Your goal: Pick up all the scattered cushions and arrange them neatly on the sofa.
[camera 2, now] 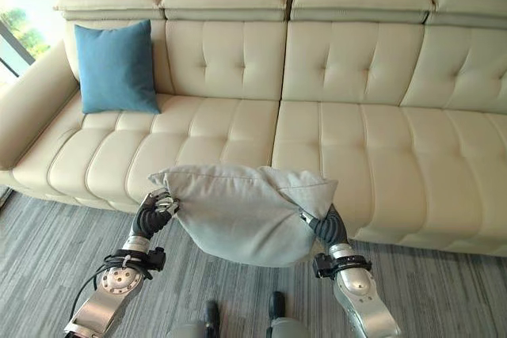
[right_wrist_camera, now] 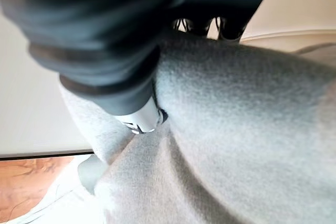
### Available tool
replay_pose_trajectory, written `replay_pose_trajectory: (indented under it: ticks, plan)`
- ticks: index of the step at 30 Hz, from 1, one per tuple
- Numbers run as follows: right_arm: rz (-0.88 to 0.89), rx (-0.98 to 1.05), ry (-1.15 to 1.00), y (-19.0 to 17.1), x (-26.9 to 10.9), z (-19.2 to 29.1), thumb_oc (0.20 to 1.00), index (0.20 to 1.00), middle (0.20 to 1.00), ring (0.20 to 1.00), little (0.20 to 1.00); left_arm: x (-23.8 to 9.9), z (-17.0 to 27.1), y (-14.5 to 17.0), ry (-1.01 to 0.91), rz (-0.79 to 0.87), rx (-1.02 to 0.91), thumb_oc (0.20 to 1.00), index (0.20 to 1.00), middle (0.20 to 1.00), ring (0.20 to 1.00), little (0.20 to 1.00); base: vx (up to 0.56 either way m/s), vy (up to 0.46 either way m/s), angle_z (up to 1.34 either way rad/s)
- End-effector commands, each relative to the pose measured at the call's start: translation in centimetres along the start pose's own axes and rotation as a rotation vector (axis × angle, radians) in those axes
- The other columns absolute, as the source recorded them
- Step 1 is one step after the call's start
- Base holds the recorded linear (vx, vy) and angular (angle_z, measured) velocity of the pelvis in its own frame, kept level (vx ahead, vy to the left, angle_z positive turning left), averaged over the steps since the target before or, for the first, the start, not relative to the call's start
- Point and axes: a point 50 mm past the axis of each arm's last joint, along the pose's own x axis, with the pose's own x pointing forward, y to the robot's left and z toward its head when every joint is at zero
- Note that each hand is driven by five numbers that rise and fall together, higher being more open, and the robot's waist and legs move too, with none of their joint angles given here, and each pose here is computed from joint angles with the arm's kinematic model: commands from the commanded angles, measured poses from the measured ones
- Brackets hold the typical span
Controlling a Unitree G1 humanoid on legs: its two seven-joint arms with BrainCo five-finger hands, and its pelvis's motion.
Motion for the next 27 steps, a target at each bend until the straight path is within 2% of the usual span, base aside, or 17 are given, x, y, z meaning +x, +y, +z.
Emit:
replay_pose_trajectory:
  ticks: [1, 14, 21, 27]
  plan:
    - [0.022, 0.047, -0.288, 0.5, 0.5, 5.4, 0.2, 0.2, 0.2, 0.2, 0.2, 1.1, 2.7, 2.3, -0.141, 0.086, 0.006, 0.2, 0.2, 0.2, 0.2, 0.2, 0.2, 0.034, -0.31]
    - [0.117, 0.059, -0.284, 2.0, 0.4, 5.5, 0.2, 0.2, 0.2, 0.2, 0.2, 0.2, 2.4, 4.0, -0.125, 0.102, 0.017, 0.2, 0.2, 0.2, 0.2, 0.2, 0.29, 0.151, -0.66]
    - [0.147, 0.077, -0.327, 2.9, 1.2, 6.4, 0.2, 0.2, 0.2, 0.2, 0.2, 0.7, 3.4, 4.6, -0.172, 0.133, 0.033, 0.2, 0.2, 0.2, 0.2, 0.2, 0.16, 0.129, -0.2]
    - [0.159, 0.082, -0.337, 3.0, 1.5, 6.6, 0.2, 0.2, 0.2, 0.2, 0.2, 0.9, 3.2, 4.4, -0.17, 0.136, 0.04, 0.2, 0.2, 0.2, 0.2, 0.2, 0.24, -0.053, -0.12]
